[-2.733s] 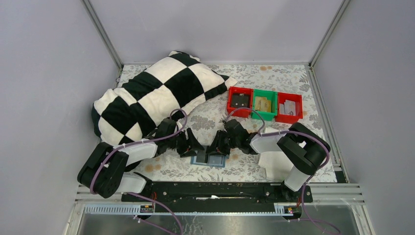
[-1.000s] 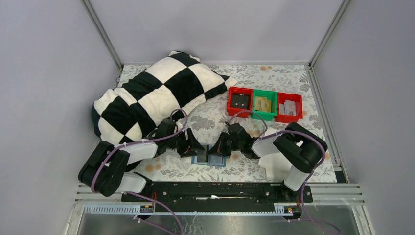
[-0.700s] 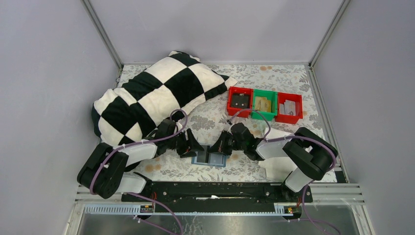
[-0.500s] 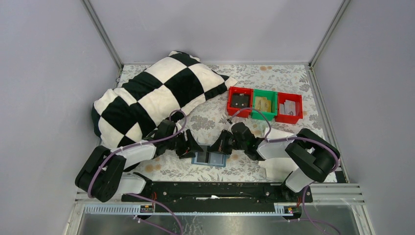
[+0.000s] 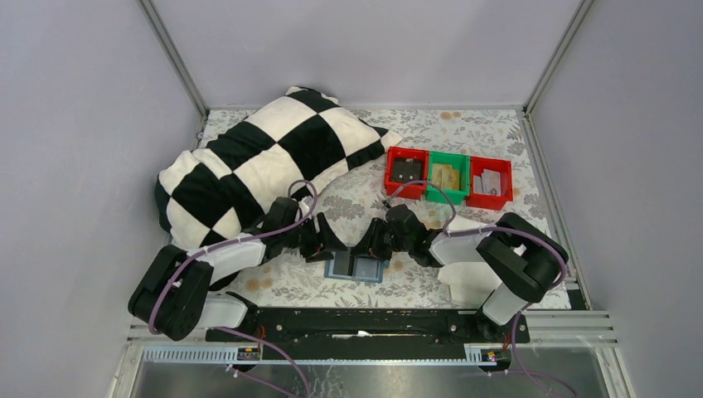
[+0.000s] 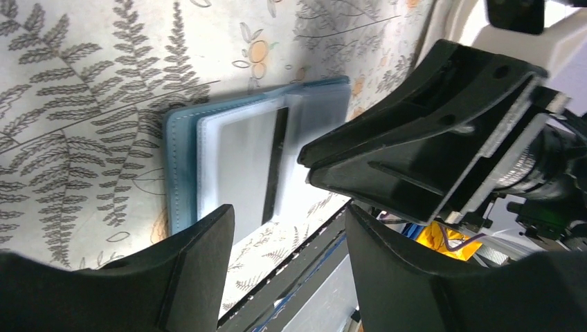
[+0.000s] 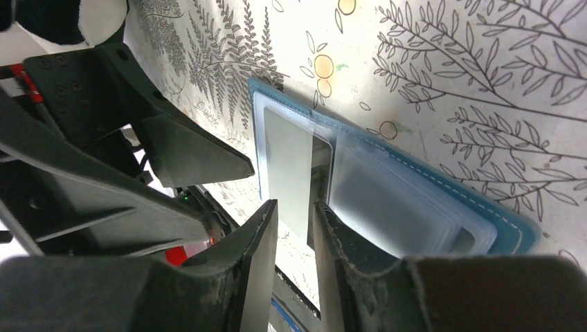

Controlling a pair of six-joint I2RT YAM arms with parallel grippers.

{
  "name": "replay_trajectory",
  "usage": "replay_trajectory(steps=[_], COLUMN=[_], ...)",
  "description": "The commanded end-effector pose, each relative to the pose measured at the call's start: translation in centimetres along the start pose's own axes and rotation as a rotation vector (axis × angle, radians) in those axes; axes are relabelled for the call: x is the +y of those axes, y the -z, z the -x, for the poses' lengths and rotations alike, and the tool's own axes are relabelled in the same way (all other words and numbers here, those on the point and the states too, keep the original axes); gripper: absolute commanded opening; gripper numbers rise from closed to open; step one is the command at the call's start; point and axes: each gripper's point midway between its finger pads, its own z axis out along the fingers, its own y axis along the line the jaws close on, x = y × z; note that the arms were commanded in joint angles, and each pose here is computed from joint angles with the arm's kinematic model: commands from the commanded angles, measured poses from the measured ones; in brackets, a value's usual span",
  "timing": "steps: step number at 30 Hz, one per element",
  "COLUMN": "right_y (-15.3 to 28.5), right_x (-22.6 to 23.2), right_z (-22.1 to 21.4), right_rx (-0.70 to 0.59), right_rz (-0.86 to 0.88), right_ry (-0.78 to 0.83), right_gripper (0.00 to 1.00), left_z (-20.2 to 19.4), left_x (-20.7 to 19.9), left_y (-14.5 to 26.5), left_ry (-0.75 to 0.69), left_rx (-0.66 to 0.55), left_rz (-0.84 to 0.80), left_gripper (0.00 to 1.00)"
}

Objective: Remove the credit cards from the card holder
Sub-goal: Remove the credit card from the card holder.

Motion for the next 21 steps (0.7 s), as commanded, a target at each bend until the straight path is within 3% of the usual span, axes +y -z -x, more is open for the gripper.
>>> replay_trajectory(steps=[1,11,18,21], right_y=[-1.0,-1.2,-1.6,-1.5], right_x=[0.3,-3.3,-2.1,-1.4], right_z=[0.6,0.3,-0.1,-0.3], right_rx=[-0.016,-0.011,0.004,-0.002], right_rz=[-0.013,-0.182,-0.086,-0.029], right_ry=[0.026,-0.017,-0.043,-0.063], right_gripper=[0.33,0.36,0.36,0.29], left_z=[0.9,-0.8,-1.4,-1.4], left_x=[0.3,4.0,5.3,5.3], left_y=[-1.0,-2.1,-2.3,-2.4], left_ry=[-0.023,0.036,0.053,0.053], left_rx=[-0.016,0.043,0.06,0.06], left_rz=[0.012,0.097,0.129,0.131], left_gripper=[0.64,0.63,0.63,0.63])
